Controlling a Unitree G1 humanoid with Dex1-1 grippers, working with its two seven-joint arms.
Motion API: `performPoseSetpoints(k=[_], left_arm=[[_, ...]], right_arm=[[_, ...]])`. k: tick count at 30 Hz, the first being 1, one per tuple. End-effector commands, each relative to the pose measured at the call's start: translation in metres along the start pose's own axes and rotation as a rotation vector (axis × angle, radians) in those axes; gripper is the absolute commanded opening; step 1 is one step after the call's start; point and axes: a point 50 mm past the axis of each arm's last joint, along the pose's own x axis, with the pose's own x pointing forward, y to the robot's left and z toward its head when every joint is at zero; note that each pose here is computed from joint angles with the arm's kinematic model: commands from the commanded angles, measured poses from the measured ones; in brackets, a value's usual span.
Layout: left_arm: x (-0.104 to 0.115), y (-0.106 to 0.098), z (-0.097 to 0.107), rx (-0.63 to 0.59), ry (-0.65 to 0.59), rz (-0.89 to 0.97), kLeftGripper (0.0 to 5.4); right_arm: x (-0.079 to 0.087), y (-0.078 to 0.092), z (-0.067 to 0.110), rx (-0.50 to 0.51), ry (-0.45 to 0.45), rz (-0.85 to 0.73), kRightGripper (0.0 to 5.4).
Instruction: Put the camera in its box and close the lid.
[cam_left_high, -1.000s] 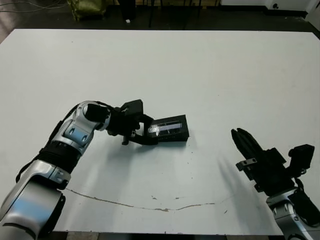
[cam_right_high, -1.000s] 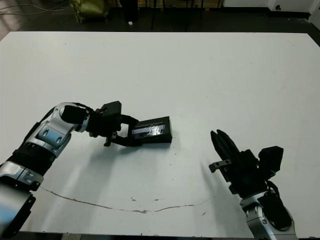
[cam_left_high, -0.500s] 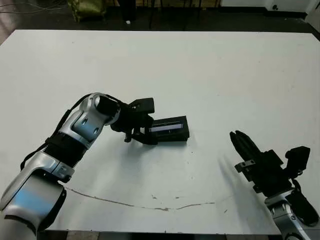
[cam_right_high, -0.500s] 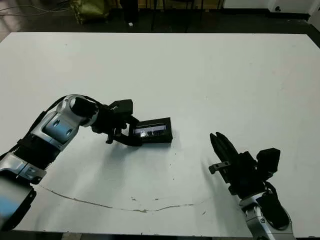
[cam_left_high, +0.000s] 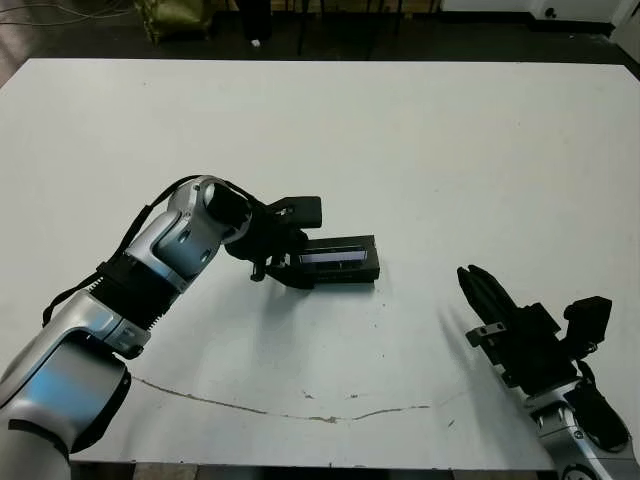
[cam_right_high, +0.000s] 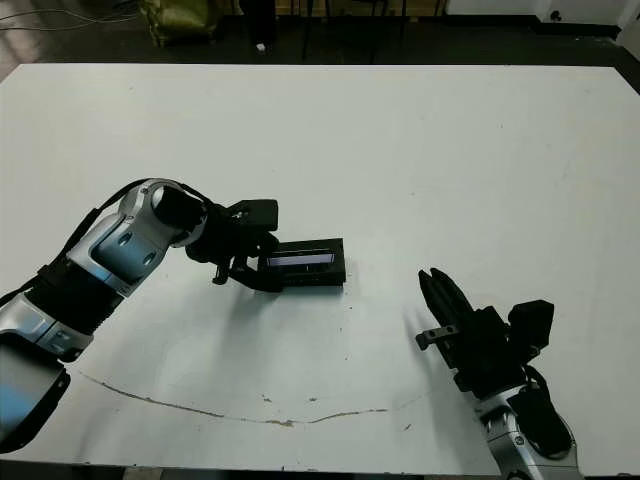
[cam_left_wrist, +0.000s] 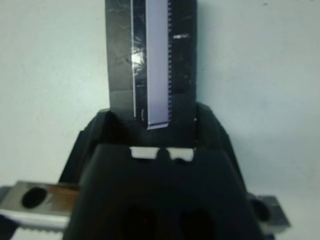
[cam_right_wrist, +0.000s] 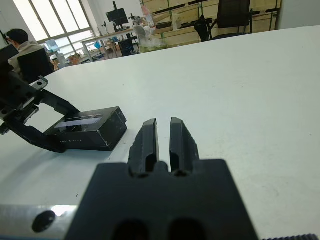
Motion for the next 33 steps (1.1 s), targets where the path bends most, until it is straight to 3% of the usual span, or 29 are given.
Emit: performPoseSetpoints(k=[1,10,15,24,33], left_arm=[[0.0064,-0.0029,-0.0032,0.015,0.046,-0.022,2.21],[0.0139,-0.0045,-0.0018,-0.039,0.048,-0.032,2.21],[0.0145,-0.0047,-0.0019,0.019,0.055,-0.039,3.31],[0.0129,-0.0043,-0.0047,0.021,-0.004,-0.025,5.38],[0.0114,-0.0038,-0.0076,-0.011,-0.038,-0.035,5.38]], right_arm=[[-0.0018,-0.0008,-0.0038,0.014,0.017,0.003,0.0],[-0.0019,0.0005,-0.002,0.008,0.019,0.013,0.0],[-0.0017,-0.0004,-0.0037,0.026,0.015,0.018,0.0],[-0.0019,-0.0008,-0.0059,0.025,0.02,-0.002,0.0],[-0.0013,0.0001,-0.0029,0.022,0.012,0.014,0.0]])
